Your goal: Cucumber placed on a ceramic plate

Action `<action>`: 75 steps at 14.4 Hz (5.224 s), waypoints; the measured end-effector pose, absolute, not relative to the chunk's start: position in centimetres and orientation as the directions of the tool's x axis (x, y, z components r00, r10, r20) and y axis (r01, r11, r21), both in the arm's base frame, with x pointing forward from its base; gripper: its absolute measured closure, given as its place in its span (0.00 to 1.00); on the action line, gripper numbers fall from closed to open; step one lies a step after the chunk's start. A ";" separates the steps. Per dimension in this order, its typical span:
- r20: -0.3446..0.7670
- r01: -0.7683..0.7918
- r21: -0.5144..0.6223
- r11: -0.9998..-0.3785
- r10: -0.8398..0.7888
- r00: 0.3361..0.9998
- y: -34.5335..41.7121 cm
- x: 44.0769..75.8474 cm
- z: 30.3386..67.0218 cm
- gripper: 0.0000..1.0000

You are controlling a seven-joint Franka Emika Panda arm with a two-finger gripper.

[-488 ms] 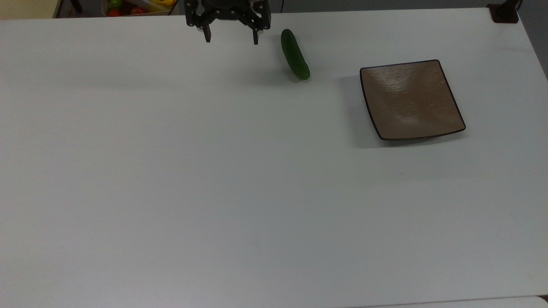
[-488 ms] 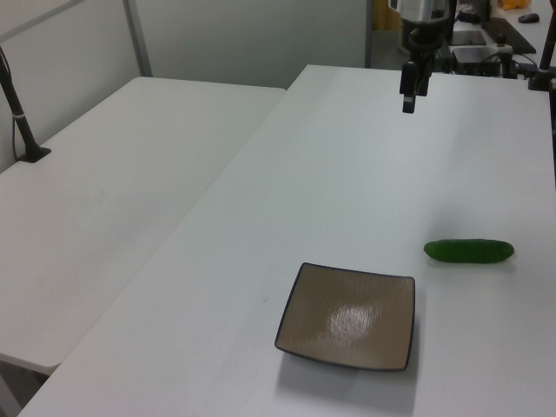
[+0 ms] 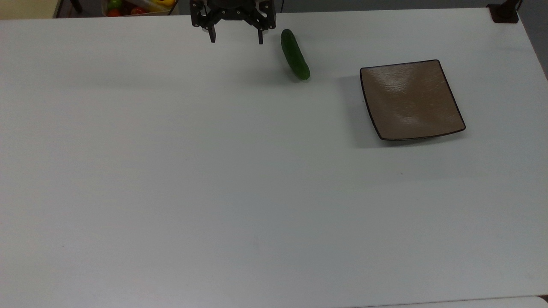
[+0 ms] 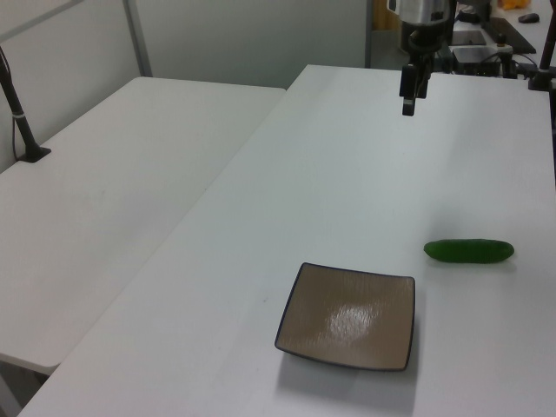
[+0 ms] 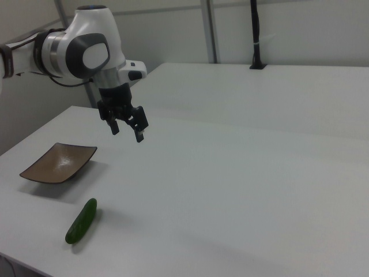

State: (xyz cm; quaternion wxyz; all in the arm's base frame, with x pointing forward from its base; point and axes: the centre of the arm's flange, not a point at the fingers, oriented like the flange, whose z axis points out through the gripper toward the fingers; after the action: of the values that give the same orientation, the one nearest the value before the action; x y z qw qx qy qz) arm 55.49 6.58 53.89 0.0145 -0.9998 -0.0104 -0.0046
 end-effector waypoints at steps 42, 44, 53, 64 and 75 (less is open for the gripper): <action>-0.270 0.350 0.012 -0.937 0.334 0.903 18.9 44.1 29.7 0.59; -0.263 0.346 0.013 -0.938 0.331 0.906 19.0 44.3 30.0 0.59; -0.059 0.209 0.014 -0.978 0.208 0.976 20.9 49.5 38.5 0.59; 0.085 0.120 -0.069 -0.990 0.114 0.990 32.9 49.8 40.7 0.59; 0.103 0.099 -0.048 -0.994 0.094 0.990 40.6 52.7 36.5 0.49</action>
State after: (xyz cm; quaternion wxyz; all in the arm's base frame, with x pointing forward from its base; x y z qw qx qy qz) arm 52.74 40.60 36.51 0.0267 -0.9972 -0.0484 -0.0501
